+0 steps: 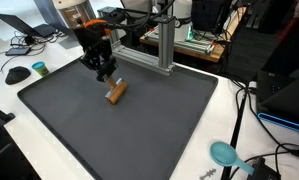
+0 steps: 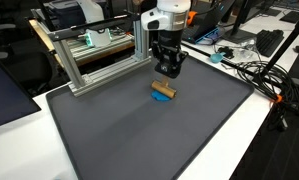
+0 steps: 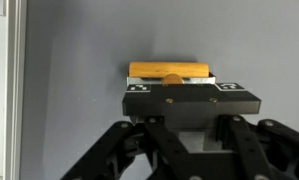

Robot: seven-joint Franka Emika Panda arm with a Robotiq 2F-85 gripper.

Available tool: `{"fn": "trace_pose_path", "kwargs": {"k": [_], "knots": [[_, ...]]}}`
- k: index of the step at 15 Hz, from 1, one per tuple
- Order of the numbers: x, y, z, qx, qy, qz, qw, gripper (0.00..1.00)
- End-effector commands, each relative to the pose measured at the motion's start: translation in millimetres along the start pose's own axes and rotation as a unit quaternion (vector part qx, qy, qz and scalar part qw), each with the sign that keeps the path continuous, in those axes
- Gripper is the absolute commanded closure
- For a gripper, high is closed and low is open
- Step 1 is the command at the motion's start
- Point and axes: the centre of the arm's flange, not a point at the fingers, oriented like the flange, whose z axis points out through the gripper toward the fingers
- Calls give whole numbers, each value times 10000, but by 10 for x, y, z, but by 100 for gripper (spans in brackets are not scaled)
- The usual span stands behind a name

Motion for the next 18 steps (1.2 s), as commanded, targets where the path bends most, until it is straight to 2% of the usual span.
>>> {"fn": "trace_pose_path", "kwargs": {"k": [1, 9, 18], "knots": [[39, -57, 400, 122, -359, -76, 9993, 78], [387, 93, 411, 120, 104, 240, 9996, 78], [586, 184, 462, 230, 284, 237, 9991, 78]]}}
